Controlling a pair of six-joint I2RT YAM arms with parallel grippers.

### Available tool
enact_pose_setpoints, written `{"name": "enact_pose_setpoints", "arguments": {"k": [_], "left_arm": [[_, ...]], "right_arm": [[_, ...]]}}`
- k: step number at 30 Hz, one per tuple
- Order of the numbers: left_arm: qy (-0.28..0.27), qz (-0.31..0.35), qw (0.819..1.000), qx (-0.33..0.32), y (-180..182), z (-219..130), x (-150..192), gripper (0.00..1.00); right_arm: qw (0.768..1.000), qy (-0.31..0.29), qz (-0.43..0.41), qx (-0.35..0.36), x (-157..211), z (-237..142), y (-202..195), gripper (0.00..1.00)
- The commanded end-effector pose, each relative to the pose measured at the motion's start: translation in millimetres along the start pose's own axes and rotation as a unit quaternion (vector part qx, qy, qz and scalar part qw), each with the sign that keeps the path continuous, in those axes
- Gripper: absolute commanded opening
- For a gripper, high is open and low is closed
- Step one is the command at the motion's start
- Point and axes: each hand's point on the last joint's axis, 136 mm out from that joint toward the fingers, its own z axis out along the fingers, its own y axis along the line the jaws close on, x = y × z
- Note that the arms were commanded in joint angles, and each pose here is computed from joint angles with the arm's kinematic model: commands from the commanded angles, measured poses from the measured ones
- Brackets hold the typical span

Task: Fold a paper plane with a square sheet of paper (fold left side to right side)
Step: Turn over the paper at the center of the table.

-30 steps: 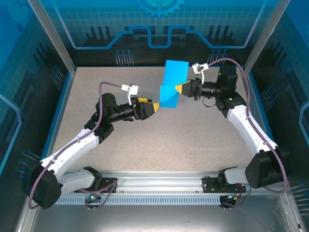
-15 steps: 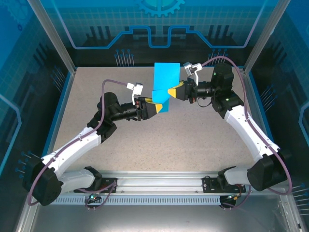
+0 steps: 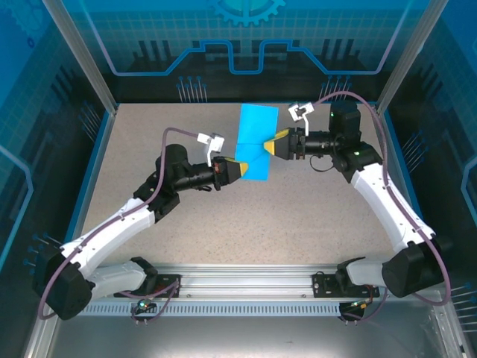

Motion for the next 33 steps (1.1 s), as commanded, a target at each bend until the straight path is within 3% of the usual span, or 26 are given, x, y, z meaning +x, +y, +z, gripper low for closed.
{"name": "enact_pose_setpoints", "arguments": {"k": [1, 3, 5, 7, 9, 14, 15, 18, 26, 28, 33], "left_arm": [[0.040, 0.060, 0.988, -0.136, 28, -6, 17, 0.11], [0.075, 0.086, 0.971, -0.212, 48, -8, 32, 0.11], [0.113, 0.103, 0.945, -0.288, 67, -11, 47, 0.11], [0.147, 0.123, 0.907, -0.375, 89, -19, 58, 0.11], [0.183, 0.142, 0.857, -0.461, 108, -29, 67, 0.10], [0.226, 0.128, 0.724, -0.639, 132, -63, 78, 0.13], [0.241, 0.119, 0.703, -0.659, 135, -66, 84, 0.15], [0.270, 0.112, 0.663, -0.689, 143, -61, 105, 0.18], [0.383, 0.104, 0.611, -0.685, 172, -8, 162, 0.20], [0.399, 0.102, 0.618, -0.670, 175, 6, 171, 0.18], [0.390, 0.110, 0.664, -0.628, 170, 39, 171, 0.14]], "right_arm": [[0.988, 0.011, 0.042, 0.151, 21, -34, -50, 0.56], [0.962, 0.006, 0.097, 0.253, 37, -62, -92, 0.63], [0.918, 0.007, 0.163, 0.362, 62, -97, -134, 0.67], [0.871, 0.017, 0.225, 0.436, 90, -127, -162, 0.67], [0.840, 0.026, 0.252, 0.480, 112, -145, -179, 0.67], [0.793, 0.036, 0.261, 0.550, 136, -170, -192, 0.68], [0.787, 0.036, 0.261, 0.558, 137, -173, -193, 0.68], [0.781, 0.035, 0.259, 0.567, 141, -177, -194, 0.67], [0.783, 0.038, 0.271, 0.558, 153, -172, -197, 0.65], [0.783, 0.041, 0.274, 0.556, 157, -171, -198, 0.65], [0.784, 0.047, 0.278, 0.553, 163, -168, -202, 0.65]]}}
